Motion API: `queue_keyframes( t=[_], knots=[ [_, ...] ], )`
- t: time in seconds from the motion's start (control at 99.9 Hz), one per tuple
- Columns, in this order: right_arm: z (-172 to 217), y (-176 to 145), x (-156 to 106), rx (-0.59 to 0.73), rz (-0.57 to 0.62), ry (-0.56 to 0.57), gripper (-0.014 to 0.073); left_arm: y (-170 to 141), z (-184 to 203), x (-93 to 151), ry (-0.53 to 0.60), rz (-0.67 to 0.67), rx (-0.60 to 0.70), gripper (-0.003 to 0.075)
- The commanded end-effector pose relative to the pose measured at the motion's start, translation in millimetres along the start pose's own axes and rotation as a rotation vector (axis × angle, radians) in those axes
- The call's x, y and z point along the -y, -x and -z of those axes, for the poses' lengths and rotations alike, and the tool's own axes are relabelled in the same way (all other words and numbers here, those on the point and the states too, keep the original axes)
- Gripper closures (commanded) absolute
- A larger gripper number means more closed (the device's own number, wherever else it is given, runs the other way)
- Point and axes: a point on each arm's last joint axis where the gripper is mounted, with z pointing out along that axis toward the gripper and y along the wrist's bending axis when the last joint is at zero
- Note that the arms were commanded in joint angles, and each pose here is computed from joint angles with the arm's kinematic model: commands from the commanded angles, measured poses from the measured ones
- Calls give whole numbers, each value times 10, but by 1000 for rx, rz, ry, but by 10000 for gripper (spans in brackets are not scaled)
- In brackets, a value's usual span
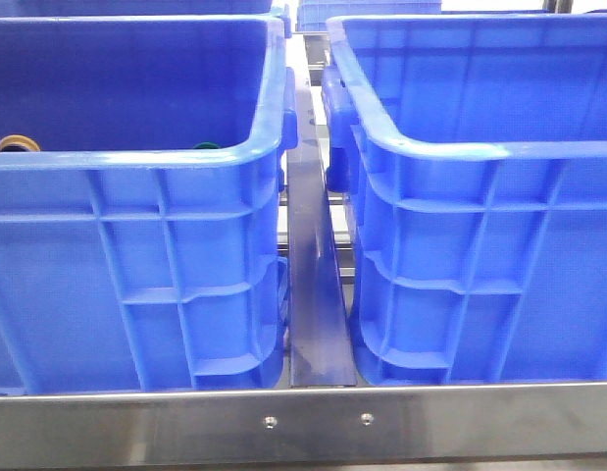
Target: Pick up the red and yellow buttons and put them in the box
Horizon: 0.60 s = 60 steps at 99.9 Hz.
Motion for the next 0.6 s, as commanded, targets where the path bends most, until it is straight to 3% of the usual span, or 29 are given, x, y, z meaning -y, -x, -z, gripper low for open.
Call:
queue_keyframes(
  t=[0.0, 0.16, 0.32, 0.591],
  knots=[
    [-40, 108, 37, 45, 29, -53, 463, 141, 80, 17, -29, 3, 117, 449],
    [-322, -68, 234, -30, 75, -164, 463, 137, 82, 16, -29, 3, 117, 737],
    [-647, -299, 480, -116, 83, -299, 464, 137, 82, 16, -29, 3, 117, 741],
    [-1205, -552, 667, -232, 73, -318, 464, 137, 82, 16, -29, 3, 117, 741]
  ],
)
